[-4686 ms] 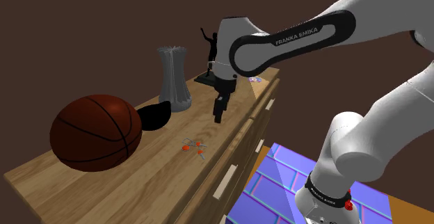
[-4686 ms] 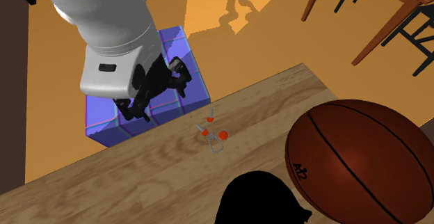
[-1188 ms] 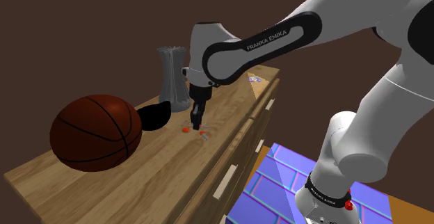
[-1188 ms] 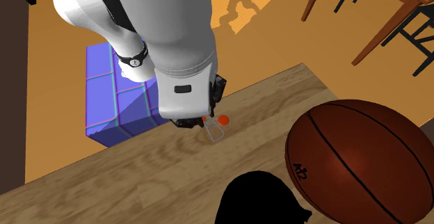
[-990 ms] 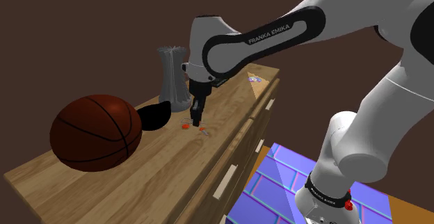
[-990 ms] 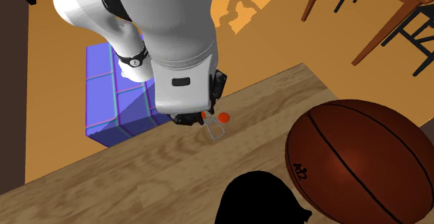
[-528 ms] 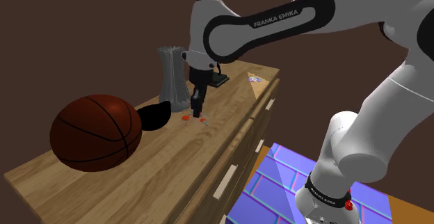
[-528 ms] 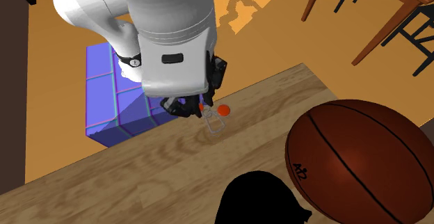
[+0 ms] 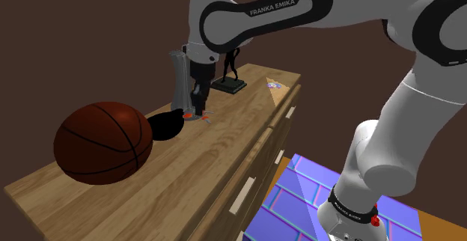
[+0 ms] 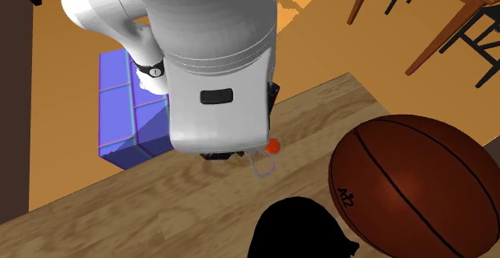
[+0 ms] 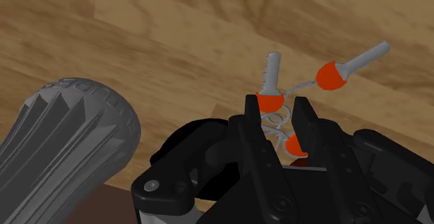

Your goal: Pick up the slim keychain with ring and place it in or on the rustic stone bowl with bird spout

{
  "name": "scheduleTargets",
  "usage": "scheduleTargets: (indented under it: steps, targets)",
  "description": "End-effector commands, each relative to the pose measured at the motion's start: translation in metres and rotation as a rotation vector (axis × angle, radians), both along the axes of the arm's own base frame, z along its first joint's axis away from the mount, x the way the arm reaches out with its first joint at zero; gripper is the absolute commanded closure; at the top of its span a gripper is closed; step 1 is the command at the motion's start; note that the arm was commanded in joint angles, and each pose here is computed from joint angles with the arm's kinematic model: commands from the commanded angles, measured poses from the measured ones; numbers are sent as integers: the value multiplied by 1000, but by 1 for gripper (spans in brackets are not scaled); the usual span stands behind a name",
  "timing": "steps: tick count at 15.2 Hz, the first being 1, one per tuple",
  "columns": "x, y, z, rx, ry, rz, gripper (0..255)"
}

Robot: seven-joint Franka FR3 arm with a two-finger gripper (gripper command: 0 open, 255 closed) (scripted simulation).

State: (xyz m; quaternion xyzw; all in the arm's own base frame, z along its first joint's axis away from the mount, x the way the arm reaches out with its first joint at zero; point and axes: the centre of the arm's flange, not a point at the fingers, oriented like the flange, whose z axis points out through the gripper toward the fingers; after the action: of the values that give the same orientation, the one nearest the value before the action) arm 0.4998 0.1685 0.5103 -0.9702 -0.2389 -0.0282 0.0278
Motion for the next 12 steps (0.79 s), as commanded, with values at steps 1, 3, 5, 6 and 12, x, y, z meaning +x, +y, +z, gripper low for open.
scheduleTargets:
  steps: [1,3,5,6,12]
  targets:
    - [28,4,1,0,0,0,255]
    - [54,7,2,0,0,0,255]
    - [80,9,3,0,0,0,255]
    - [94,11,4,0,0,0,255]
    - [172,19,7,0,0,0,255]
